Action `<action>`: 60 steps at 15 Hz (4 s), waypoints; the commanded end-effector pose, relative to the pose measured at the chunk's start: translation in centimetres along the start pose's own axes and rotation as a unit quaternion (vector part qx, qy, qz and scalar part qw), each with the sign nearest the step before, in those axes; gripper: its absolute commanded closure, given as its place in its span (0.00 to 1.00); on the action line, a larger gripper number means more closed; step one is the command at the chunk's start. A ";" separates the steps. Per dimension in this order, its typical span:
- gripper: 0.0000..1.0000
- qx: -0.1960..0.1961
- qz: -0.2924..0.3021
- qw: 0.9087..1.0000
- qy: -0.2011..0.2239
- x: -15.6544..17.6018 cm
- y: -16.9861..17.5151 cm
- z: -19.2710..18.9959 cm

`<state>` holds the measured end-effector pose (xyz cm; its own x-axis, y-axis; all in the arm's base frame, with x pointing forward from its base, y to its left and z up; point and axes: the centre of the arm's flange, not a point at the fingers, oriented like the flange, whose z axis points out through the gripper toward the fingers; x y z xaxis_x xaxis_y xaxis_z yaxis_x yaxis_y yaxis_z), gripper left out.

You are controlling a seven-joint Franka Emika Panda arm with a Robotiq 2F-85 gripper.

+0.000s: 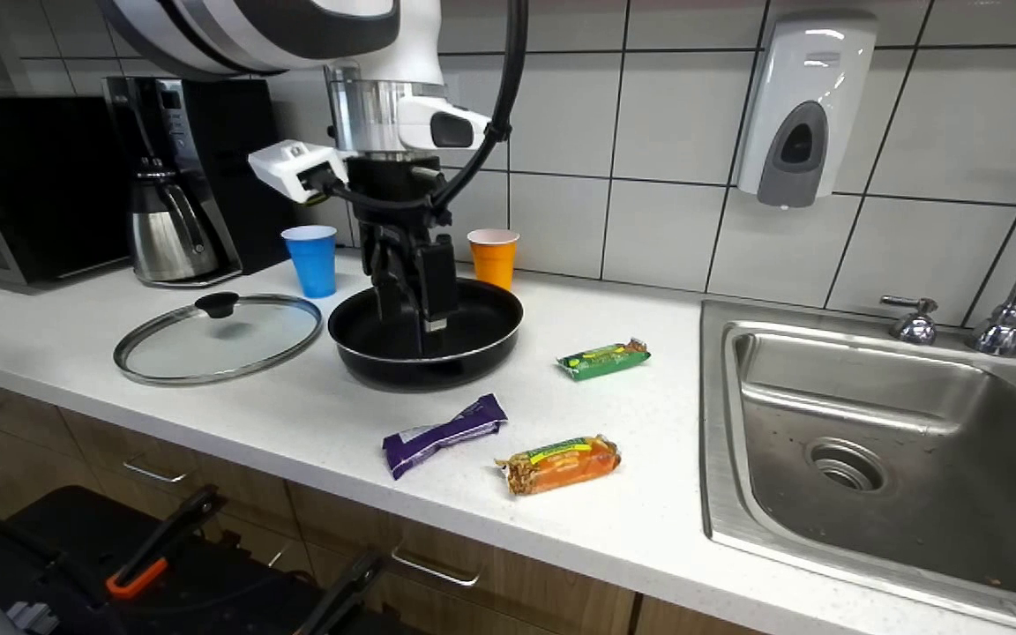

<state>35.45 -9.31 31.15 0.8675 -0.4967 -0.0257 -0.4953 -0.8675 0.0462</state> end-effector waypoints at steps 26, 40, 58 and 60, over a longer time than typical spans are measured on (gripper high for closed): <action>0.00 -0.033 0.025 0.999 -0.022 2.1 2.8 7.8; 0.00 -0.022 0.022 0.999 -0.008 3.3 2.9 11.7; 0.96 -0.016 0.020 1.000 0.000 2.9 3.0 9.7; 0.96 -0.010 0.018 1.000 0.004 3.2 3.1 8.9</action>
<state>36.40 -13.66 20.21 0.8434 -0.5367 -0.0232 -0.5335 -0.8419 0.0807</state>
